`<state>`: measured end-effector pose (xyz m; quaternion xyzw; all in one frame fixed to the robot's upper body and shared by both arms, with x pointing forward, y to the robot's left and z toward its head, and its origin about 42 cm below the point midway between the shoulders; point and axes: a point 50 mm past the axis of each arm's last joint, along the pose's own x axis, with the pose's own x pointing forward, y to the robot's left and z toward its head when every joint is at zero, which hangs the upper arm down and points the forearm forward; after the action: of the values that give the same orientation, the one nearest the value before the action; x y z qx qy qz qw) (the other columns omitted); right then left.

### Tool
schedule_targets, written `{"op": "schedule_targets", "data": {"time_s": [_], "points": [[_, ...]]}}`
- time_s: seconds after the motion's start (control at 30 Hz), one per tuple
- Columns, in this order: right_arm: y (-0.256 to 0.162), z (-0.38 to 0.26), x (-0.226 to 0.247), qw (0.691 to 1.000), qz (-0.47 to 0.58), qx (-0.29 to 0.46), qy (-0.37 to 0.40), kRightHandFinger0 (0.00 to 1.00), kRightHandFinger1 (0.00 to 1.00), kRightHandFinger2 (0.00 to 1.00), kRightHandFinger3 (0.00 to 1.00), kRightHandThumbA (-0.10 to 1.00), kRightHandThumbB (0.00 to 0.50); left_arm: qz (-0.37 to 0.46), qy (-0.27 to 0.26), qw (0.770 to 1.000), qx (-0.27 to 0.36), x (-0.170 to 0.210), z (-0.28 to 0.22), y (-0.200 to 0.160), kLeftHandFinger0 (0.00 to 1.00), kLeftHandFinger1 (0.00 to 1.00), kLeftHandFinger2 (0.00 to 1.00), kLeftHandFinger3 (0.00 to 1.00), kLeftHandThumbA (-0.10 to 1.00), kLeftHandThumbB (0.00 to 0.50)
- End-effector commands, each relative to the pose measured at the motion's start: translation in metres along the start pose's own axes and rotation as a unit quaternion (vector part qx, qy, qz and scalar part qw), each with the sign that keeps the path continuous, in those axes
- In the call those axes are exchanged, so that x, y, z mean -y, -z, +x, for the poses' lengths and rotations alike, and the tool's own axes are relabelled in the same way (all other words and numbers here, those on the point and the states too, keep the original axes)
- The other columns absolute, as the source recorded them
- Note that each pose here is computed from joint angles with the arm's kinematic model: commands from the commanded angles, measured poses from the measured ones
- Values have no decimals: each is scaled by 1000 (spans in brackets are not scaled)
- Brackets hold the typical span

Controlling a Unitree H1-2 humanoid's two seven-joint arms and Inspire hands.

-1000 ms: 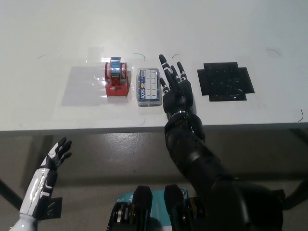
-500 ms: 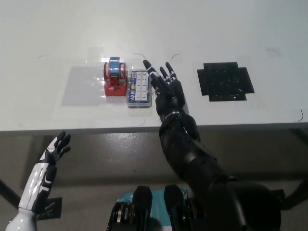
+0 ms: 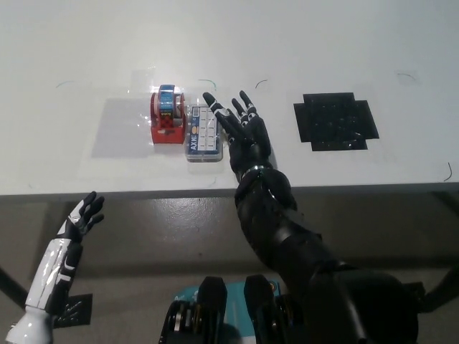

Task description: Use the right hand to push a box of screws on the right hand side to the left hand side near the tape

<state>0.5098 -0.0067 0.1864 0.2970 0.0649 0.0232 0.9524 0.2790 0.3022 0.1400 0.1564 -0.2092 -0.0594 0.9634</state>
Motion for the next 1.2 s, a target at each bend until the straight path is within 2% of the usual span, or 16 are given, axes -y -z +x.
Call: {"op": "schedule_targets", "data": {"time_s": [0.0,0.07,0.1,0.13,0.23,0.33,0.43,0.53,0.6,0.77,0.9,1.0,1.07,1.1,1.17], "points": [[-32,9,-8,991,-108,82,-17,1000,1000,1000,1000,1000,251,9,2,999,36,-9,7,-9,1000,1000,1000,1000,1000,223],[-48,11,2,978,-163,131,-7,1000,1000,1000,1000,1000,249,14,2,999,32,-13,6,-10,1000,1000,1000,1000,1000,227],[-55,11,6,971,-183,153,-2,1000,1000,1000,1000,1000,231,17,2,999,30,-14,6,-11,1000,1000,1000,1000,1000,229],[-67,10,12,963,-198,184,2,1000,1000,1000,1000,1000,239,19,0,999,28,-14,6,-11,1000,1000,1000,1000,1000,234],[-100,5,33,941,-221,256,1,1000,1000,1000,1000,1000,283,10,3,1000,28,-11,6,-11,1000,1000,1000,1000,1000,201],[-122,-9,51,910,-261,321,13,1000,1000,1000,1000,1000,262,10,11,999,31,-9,6,-10,1000,1000,1000,1000,1000,187],[-139,-28,58,900,-240,364,-10,1000,1000,1000,1000,1000,244,4,14,1000,28,-7,6,-10,1000,1000,1000,1000,1000,185],[-153,-53,70,884,-232,405,-17,1000,1000,1000,1000,1000,314,2,11,1000,28,-6,6,-10,1000,1000,1000,1000,1000,182],[-156,-66,77,877,-238,417,-25,1000,1000,1000,1000,1000,339,14,10,1000,26,-7,5,-10,1000,1000,1000,1000,1000,185],[-159,-138,110,859,-248,443,-60,1000,1000,1000,1000,1000,266,15,8,1000,24,-11,11,-10,1000,1000,1000,1000,1000,211],[-149,-173,134,865,-238,436,-68,1000,1000,1000,1000,1000,261,18,7,1000,25,-17,19,-10,1000,1000,1000,1000,1000,207],[-123,-200,175,869,-268,413,-48,1000,1000,1000,1000,1000,266,15,14,1000,18,-21,27,-9,1000,1000,1000,1000,1000,236],[-108,-212,198,879,-275,388,-30,1000,1000,1000,1000,1000,248,18,15,1000,15,-22,31,-8,1000,1000,1000,1000,1000,238],[-98,-218,209,889,-272,368,-19,1000,1000,1000,1000,1000,269,17,15,1000,18,-23,33,-7,1000,1000,1000,1000,1000,221],[-84,-226,226,897,-285,338,-1,1000,1000,1000,1000,1000,302,11,11,1000,22,-26,36,-6,1000,1000,1000,1000,1000,232]]}}
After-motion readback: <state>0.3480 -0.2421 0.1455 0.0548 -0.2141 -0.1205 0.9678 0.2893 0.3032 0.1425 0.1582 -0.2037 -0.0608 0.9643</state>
